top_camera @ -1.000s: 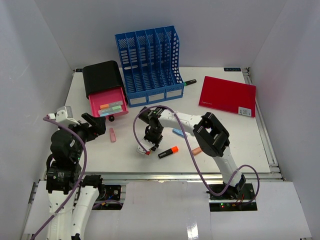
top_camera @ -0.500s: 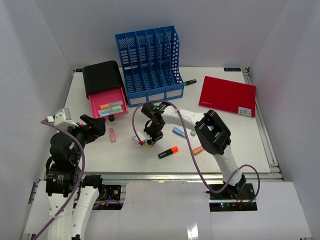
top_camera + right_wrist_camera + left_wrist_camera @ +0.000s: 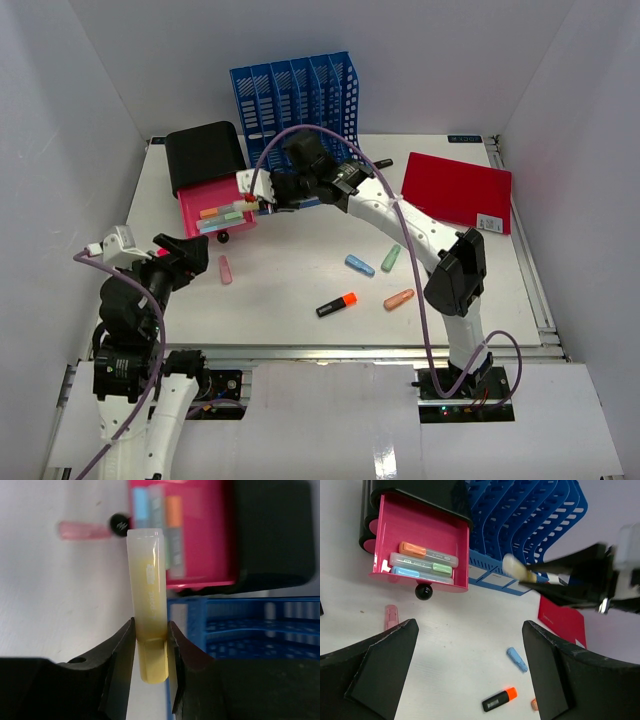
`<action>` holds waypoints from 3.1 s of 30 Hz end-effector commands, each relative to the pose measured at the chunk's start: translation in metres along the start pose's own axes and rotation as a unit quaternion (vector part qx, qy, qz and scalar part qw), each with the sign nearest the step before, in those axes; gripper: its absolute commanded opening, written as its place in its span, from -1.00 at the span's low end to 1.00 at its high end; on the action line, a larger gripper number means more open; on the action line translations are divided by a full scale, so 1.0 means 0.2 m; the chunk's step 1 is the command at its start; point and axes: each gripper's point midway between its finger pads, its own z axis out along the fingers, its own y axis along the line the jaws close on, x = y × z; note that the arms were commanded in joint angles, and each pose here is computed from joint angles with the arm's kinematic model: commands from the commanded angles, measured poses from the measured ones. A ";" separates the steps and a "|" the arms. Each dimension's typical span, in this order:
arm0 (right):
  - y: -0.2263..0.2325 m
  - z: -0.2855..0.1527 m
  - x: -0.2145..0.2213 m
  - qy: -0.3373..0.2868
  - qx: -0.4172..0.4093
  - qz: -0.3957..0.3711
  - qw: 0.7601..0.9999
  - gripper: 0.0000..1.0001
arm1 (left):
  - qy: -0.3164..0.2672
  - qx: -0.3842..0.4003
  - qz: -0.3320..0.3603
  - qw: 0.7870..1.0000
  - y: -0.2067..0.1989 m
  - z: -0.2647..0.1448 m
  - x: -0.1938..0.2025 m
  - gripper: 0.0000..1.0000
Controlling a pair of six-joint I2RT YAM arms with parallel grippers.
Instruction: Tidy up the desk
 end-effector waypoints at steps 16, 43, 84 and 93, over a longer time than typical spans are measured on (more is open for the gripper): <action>-0.49 0.51 -0.11 -0.055 0.256 -0.043 0.964 -0.84 | 0.006 -0.027 -0.045 0.999 0.08 -0.07 0.08 0.92; -0.43 0.33 -0.26 -0.101 0.181 -0.030 0.978 0.51 | 0.108 -0.002 -0.109 0.988 0.04 0.03 0.33 0.88; 0.51 -0.94 0.54 -0.172 0.047 0.276 0.944 -0.46 | 0.069 -0.155 -0.399 0.901 0.54 0.60 0.87 -0.37; 0.52 -0.94 0.54 -0.173 0.045 0.275 0.945 -0.46 | 0.044 -0.122 -0.396 0.909 0.51 0.77 0.81 -0.39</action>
